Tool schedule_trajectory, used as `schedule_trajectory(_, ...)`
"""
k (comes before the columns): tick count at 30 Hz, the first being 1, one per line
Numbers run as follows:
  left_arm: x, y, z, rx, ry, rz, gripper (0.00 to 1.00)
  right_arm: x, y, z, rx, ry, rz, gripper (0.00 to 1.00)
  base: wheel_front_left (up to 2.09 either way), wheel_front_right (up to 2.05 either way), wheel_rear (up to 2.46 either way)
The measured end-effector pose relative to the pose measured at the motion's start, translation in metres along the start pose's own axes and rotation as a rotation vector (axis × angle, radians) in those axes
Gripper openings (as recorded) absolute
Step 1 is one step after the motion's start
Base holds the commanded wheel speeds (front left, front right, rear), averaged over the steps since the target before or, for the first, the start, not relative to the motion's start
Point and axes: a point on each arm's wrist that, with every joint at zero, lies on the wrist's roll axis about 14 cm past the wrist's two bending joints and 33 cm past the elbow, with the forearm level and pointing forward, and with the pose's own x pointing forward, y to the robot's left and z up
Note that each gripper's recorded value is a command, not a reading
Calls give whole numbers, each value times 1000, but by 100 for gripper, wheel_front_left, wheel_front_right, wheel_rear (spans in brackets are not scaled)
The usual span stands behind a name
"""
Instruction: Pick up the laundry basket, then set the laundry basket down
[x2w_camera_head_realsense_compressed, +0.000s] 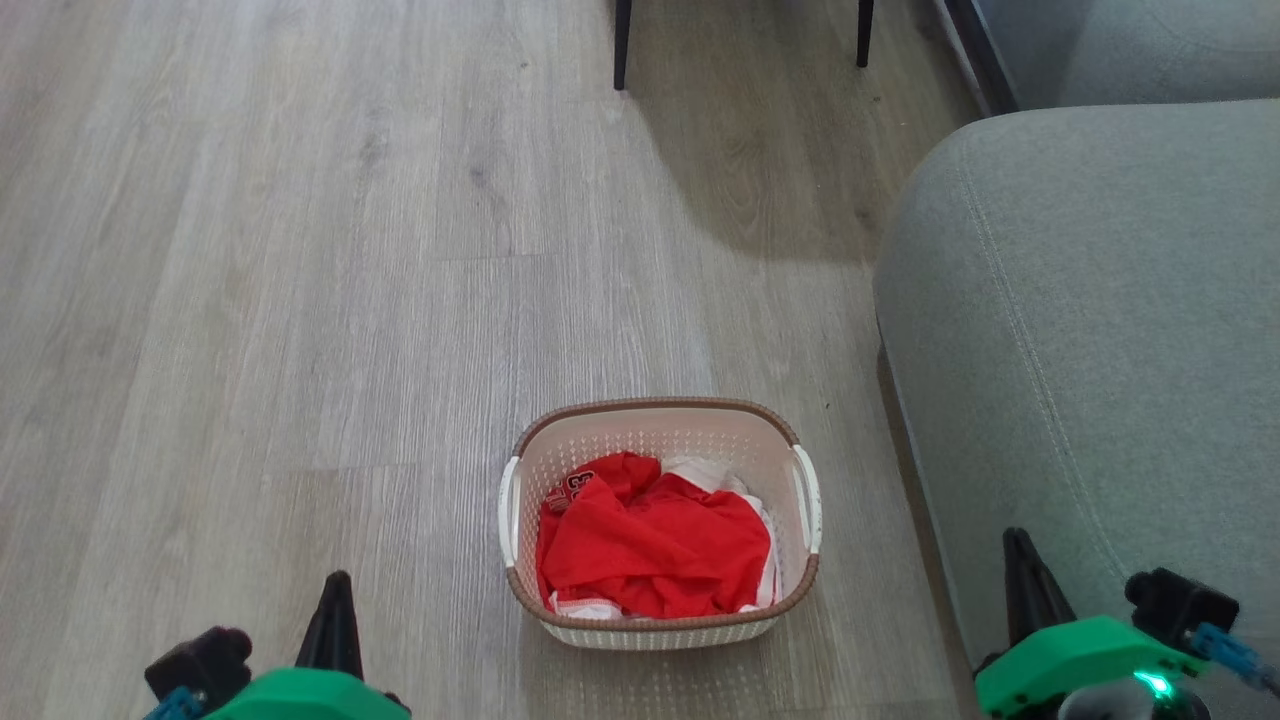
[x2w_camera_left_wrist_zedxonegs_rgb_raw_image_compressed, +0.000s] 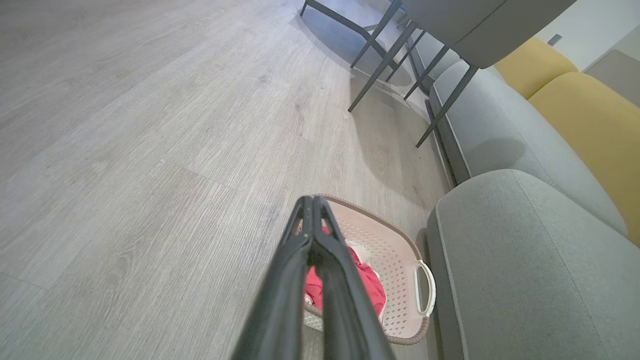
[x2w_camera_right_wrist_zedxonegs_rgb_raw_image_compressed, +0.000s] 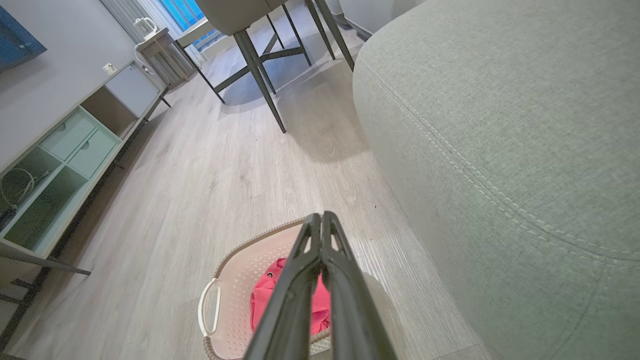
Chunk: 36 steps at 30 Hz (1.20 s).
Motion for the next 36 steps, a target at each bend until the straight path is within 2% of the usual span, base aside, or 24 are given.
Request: schedule_trajectory(36,18,-4,10,-393,37,-18,0,9,-17,14,381,-22,-68,0,0,0,0)
